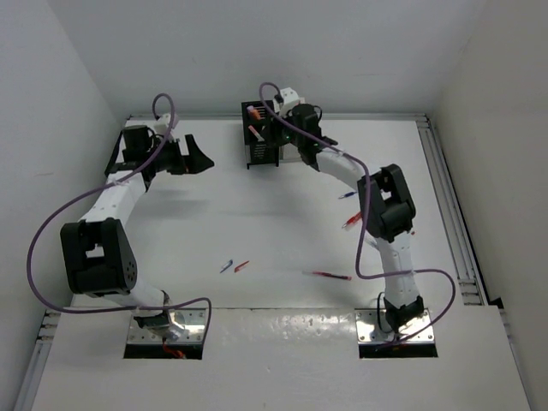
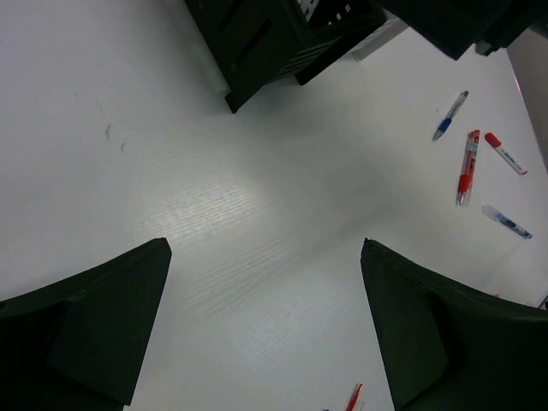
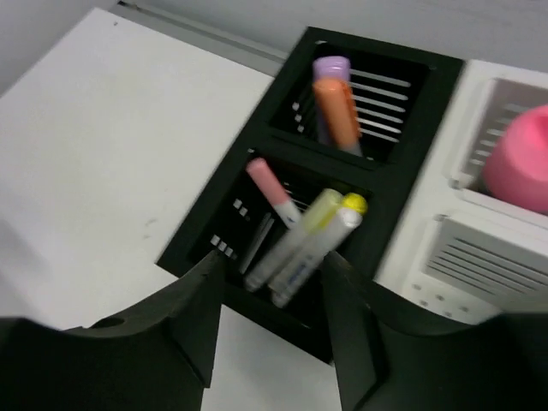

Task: Sort the stationery into containers
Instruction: Place the pen in the storage box, then pick up the pen from the center of the board.

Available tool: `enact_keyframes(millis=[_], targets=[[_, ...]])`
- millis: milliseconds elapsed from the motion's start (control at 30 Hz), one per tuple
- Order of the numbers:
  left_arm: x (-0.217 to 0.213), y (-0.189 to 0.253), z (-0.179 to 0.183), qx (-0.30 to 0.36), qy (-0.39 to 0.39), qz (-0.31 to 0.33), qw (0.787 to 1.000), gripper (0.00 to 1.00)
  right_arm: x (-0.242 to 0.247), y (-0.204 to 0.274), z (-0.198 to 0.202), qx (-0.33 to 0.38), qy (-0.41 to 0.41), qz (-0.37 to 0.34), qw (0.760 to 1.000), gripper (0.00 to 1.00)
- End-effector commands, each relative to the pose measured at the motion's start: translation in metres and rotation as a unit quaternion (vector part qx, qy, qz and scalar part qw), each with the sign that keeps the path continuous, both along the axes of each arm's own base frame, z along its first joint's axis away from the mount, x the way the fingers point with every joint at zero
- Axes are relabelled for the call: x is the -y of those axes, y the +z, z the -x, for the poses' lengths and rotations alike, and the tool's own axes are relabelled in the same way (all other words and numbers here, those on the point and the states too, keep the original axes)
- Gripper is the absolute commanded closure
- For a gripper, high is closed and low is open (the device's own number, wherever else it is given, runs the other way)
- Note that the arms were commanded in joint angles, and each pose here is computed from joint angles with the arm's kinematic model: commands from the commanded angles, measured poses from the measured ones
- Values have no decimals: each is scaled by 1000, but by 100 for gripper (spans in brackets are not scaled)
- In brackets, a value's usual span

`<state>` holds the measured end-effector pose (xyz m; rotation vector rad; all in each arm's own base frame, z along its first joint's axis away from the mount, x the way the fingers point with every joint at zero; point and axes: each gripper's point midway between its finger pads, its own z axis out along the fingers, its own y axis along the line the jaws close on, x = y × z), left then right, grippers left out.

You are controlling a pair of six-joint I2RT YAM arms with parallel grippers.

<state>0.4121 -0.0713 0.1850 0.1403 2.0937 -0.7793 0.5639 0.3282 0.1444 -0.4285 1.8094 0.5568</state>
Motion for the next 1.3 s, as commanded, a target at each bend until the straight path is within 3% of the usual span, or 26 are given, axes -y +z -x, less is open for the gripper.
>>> enact_keyframes(millis=[0,67,100,167,233,267,300,333,533,633,833,1033,1267], targets=[[-3,40,-9,69,-20,-18,997,0,63,135,-3,67,-12,-29,997,54],[5,47,-4,81,-54,-17,995,2,109,176,10,88,15,0,996,58],[11,47,-1,80,-72,-16,994,4,124,162,28,39,37,20,998,58],[17,51,2,92,-106,-30,990,5,182,162,38,33,35,85,995,59],[26,42,13,88,-143,-46,985,7,219,147,73,-22,45,129,990,56],[27,38,18,83,-145,-55,984,7,253,134,79,-19,50,193,980,55],[30,35,20,90,-154,-71,981,7,266,114,102,-68,56,230,969,55],[30,36,22,95,-155,-81,980,7,309,100,108,-82,45,270,958,51],[30,31,26,90,-164,-98,977,7,395,11,172,-278,90,344,892,47],[34,28,30,90,-178,-93,975,7,407,-13,188,-325,125,349,870,47],[32,21,29,88,-175,-99,976,7,410,-53,181,-335,147,379,850,46],[31,11,30,77,-174,-101,977,7,402,-96,203,-398,199,390,806,42],[27,3,28,66,-170,-107,977,7,398,-134,231,-422,210,406,783,43]])
